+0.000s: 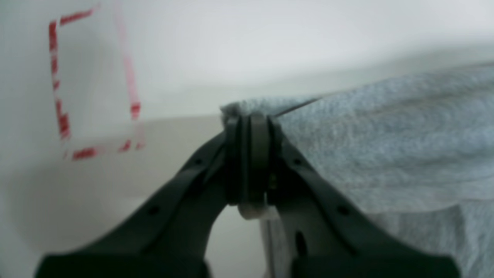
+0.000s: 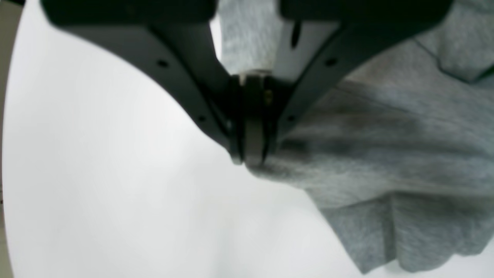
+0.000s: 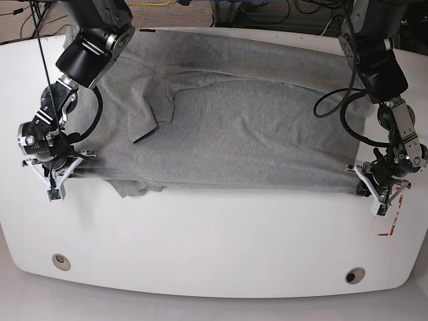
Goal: Layout the t-shirt on the table in an organized manner, then fold the t-shirt properly
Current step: 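Lift the hem with both grippers and fold it over the shirt body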
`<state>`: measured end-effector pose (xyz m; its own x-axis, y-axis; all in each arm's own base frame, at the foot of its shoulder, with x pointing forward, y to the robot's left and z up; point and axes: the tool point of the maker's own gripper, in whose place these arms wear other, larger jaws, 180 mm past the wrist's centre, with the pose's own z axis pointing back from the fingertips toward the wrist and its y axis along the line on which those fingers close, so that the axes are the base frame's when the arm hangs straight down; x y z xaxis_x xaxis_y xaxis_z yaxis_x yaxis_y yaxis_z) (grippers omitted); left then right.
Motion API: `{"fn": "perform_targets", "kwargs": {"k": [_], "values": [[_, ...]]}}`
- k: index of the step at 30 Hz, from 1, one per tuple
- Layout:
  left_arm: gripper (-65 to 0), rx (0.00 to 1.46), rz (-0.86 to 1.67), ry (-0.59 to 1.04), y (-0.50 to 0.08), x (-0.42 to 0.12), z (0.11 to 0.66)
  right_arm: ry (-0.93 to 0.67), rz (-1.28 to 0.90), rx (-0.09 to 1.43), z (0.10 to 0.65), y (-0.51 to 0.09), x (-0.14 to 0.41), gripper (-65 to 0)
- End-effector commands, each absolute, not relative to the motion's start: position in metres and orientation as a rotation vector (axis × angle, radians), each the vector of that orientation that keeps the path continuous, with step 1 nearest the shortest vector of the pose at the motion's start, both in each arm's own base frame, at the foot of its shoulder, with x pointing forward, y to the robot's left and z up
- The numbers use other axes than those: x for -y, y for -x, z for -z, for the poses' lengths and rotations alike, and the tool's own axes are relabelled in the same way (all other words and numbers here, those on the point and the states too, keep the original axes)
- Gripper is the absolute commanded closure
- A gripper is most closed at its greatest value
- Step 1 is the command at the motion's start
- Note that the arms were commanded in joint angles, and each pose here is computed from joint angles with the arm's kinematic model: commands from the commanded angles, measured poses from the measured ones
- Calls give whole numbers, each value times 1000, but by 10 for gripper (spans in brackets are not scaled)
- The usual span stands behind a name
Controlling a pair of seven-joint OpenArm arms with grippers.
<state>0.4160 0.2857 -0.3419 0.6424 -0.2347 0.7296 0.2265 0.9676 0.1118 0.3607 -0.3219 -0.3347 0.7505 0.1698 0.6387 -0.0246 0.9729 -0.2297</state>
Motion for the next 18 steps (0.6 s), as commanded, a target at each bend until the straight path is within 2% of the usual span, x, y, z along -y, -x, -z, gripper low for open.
{"fn": "perform_targets", "kwargs": {"k": [1,12,18], "values": [[-17,900,259,-60,-422,-299,314,282,-101,748,310,-360,335,-6],[-17,848,286,-117,-388,-304,326,411,-103,611,301,-306,346,-6],[-17,827,309,-138,-370,-303,333,420,-110,603,303,-285,329,-10]]}}
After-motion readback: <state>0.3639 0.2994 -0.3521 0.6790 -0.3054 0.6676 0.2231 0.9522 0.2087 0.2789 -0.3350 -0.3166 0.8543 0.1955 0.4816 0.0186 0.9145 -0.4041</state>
